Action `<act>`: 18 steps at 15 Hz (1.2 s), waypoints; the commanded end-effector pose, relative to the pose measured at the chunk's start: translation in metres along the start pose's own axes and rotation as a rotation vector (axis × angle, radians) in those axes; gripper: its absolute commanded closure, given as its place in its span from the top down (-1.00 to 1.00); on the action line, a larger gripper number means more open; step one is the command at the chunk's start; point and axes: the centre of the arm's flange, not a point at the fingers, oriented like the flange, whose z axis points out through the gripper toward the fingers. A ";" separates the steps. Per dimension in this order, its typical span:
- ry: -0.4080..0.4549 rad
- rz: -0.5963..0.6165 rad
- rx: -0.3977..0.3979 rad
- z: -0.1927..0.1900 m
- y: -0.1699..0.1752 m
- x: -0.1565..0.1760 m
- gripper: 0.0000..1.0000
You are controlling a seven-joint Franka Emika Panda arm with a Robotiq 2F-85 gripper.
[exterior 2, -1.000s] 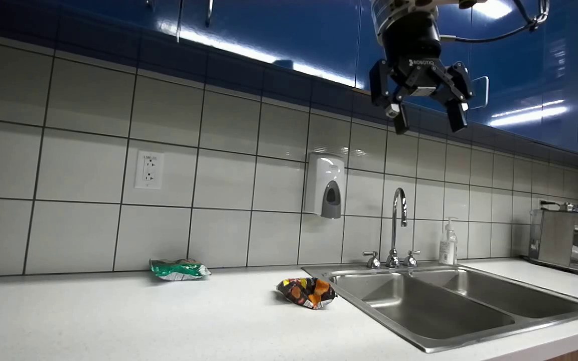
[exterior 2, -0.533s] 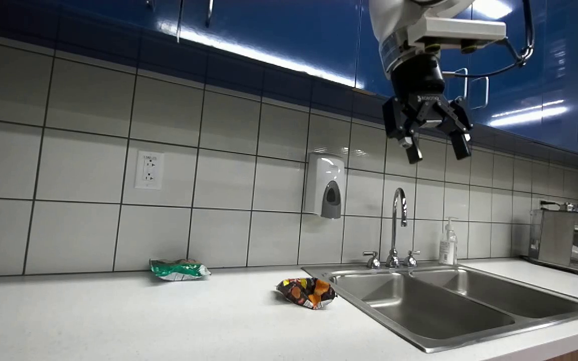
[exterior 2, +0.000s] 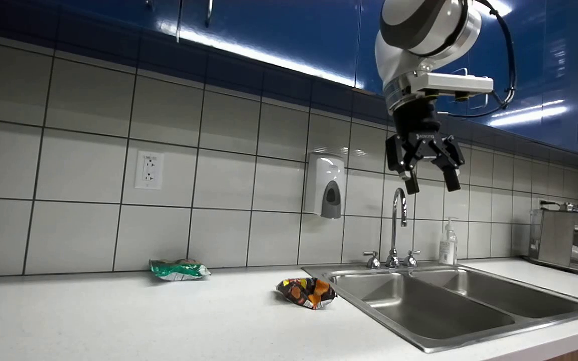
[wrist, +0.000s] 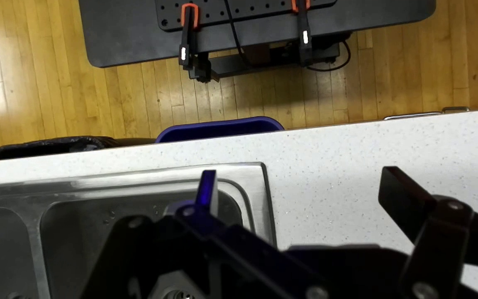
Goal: Pick the black packet of crisps and put it in the sink
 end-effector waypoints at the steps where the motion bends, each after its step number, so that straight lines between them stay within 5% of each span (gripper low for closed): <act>1: 0.014 -0.085 0.002 0.015 0.007 0.019 1.00; 18: 0.048 -0.426 -0.030 0.069 0.044 0.122 1.00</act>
